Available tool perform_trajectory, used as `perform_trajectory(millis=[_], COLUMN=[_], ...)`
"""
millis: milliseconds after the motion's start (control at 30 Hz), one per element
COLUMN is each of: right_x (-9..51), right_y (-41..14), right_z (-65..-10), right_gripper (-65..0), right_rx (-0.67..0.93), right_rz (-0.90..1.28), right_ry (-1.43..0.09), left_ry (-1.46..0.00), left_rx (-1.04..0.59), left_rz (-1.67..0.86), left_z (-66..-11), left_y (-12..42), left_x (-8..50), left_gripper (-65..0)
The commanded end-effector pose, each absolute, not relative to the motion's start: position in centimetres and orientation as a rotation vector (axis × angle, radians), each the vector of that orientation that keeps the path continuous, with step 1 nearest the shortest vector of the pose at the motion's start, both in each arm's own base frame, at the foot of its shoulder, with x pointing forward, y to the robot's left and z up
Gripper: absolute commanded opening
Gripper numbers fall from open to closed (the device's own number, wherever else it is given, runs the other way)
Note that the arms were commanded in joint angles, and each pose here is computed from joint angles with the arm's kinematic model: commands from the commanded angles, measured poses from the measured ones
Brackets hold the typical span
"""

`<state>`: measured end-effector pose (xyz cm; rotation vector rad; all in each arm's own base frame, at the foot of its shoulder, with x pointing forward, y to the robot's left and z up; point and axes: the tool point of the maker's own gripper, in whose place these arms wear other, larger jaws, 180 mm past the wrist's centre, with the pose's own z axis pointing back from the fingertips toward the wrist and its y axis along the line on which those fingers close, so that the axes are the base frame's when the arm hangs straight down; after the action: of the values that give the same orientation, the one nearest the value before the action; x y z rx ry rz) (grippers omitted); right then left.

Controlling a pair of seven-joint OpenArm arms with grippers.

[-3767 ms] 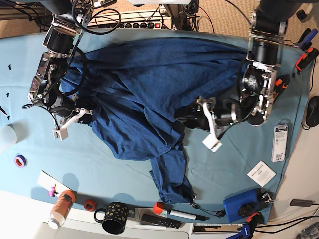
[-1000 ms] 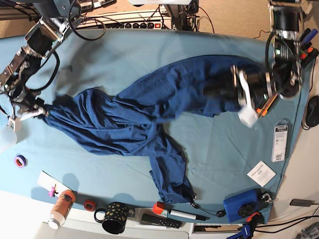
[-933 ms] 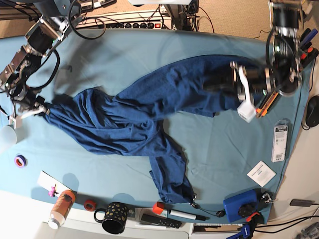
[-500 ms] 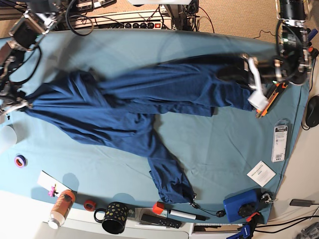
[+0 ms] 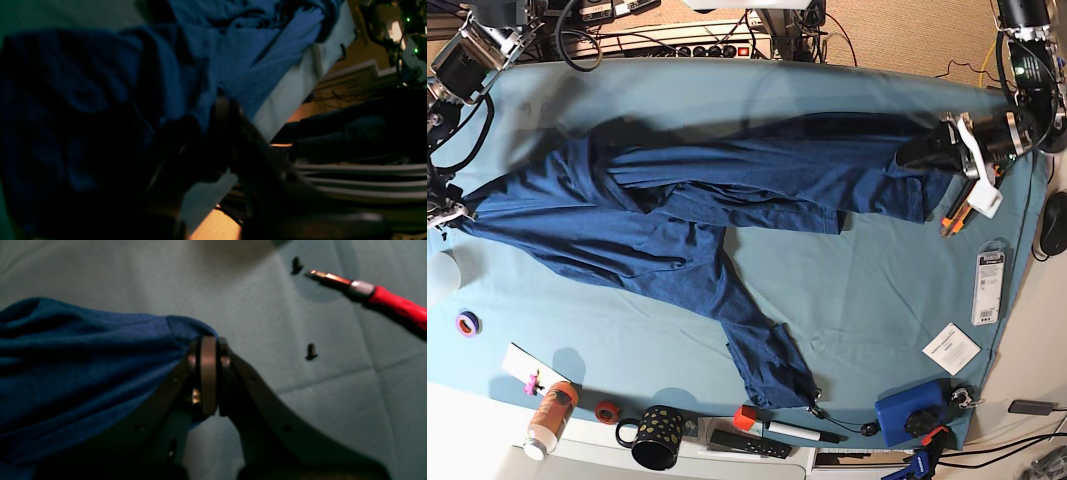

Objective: Layout the t-shirt on the table in an organized manner, then fold the t-shirt properly
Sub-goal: 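Spread the shirt by pulling both grippers apart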

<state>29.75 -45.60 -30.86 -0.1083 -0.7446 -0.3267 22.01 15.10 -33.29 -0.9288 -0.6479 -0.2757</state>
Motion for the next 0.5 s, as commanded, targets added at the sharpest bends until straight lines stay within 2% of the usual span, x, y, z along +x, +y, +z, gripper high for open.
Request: perform_trajectory(millis=[0, 467], right_x=[30.5, 30.5], right_y=[-47.0, -47.0], right_z=[-28.2, -28.2], right_gripper=[-65.0, -65.0], right_rx=[-0.157, -0.156], right_rz=[-0.32, -0.32], right_ry=[-0.813, -0.811], left_ry=[-0.67, -0.512], left_rx=[-0.925, -0.926], left_rz=[-0.291, -0.242], left_z=[-32.5, -35.2], left_y=[15.5, 15.6], left_x=[22.2, 17.9], left_gripper=[-65.0, -65.0])
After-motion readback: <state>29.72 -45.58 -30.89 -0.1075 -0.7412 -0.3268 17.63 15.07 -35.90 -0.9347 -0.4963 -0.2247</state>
